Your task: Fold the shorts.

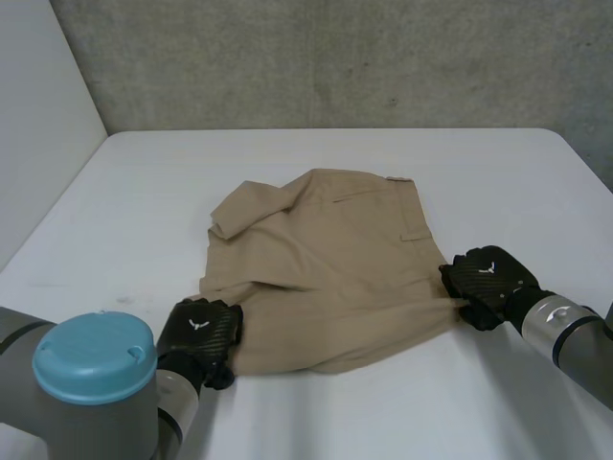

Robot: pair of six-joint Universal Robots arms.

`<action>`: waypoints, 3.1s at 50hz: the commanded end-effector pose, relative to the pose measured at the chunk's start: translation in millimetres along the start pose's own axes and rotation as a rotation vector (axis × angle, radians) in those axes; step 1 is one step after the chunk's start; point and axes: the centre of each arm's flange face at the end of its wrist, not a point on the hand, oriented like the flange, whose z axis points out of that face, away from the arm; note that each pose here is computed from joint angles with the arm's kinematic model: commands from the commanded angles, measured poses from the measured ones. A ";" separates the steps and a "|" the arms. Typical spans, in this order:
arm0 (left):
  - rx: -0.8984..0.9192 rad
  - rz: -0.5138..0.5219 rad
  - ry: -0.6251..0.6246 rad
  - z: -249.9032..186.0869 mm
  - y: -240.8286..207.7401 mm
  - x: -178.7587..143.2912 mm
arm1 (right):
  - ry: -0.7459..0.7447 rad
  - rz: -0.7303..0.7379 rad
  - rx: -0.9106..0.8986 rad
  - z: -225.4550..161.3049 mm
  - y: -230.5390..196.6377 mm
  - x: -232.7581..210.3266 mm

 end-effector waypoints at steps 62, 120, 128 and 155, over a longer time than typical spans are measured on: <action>0.213 0.030 0.088 9.6 -119.9 -39.2 | 0.109 -0.148 -0.111 -48.6 -83.5 18.7; 0.269 -0.013 -0.053 -63.1 -102.7 -53.3 | 0.076 -0.058 -0.070 -28.2 -88.9 -27.9; 0.241 0.000 -0.014 -115.7 -110.5 -54.1 | -0.002 -0.118 -0.208 -91.1 -99.0 -35.9; 0.227 0.014 0.061 15.4 -120.7 -54.3 | 0.076 -0.175 -0.205 -18.9 -74.6 5.4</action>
